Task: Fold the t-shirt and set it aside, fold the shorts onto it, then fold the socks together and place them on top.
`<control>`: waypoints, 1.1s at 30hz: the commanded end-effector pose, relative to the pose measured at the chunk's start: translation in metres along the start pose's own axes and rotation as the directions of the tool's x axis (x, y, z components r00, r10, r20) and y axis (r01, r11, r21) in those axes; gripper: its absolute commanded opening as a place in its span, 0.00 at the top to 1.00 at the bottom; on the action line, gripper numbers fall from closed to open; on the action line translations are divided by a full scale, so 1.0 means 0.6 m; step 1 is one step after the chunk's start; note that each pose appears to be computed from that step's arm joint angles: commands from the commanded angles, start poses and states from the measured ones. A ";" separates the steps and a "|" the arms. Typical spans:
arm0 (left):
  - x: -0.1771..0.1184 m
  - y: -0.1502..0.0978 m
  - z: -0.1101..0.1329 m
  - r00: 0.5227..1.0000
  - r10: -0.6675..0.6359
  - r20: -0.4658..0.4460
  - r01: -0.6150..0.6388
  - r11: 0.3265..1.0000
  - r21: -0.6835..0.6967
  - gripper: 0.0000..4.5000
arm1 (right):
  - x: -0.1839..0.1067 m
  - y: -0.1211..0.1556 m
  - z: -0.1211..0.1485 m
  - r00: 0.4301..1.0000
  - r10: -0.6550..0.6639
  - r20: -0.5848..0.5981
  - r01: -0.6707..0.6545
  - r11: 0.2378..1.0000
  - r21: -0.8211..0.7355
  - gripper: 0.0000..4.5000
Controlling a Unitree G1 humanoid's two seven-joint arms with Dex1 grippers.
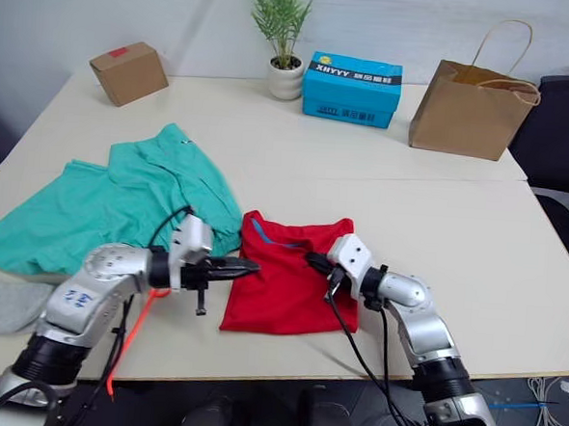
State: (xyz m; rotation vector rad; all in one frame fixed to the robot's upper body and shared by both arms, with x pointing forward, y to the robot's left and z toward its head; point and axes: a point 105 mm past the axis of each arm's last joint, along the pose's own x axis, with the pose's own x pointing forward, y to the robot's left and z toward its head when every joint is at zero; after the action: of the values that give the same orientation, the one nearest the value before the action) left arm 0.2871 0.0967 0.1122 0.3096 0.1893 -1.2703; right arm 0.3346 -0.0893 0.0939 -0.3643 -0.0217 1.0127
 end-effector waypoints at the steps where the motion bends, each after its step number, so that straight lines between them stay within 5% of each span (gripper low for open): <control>1: 0.016 -0.003 -0.034 0.994 0.012 -0.108 -0.010 1.000 0.020 0.99 | 0.016 -0.028 0.008 0.999 -0.052 0.002 0.052 0.997 -0.063 1.00; 6: 0.016 -0.008 -0.060 0.989 0.049 -0.141 -0.053 0.998 -0.023 0.99 | 0.035 -0.095 0.050 0.959 -0.257 0.120 0.258 0.966 0.009 1.00; 13: 0.002 -0.002 -0.076 0.983 0.099 -0.155 -0.104 0.994 -0.019 0.99 | 0.020 -0.149 0.042 0.912 -0.402 0.079 0.391 0.912 0.121 1.00; 18: -0.019 0.009 -0.046 0.990 0.122 -0.071 -0.124 0.992 -0.030 0.99 | -0.010 -0.094 0.077 0.964 -0.166 0.209 0.142 0.982 0.125 1.00; 24: -0.025 0.014 0.029 0.987 0.079 0.139 -0.078 0.997 -0.011 0.99 | -0.021 -0.006 0.050 0.991 0.093 0.100 -0.102 0.991 0.082 1.00; 33: 0.044 0.045 0.025 0.996 0.069 0.052 -0.072 0.995 0.071 0.99 | -0.038 0.062 0.015 0.977 0.212 -0.008 -0.212 0.976 -0.045 1.00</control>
State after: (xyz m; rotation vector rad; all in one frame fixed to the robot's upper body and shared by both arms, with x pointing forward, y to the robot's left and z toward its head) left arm 0.3165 0.0810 0.1222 0.2980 0.0980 -1.2156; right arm 0.2987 -0.0942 0.0896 -0.3771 0.0348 1.1818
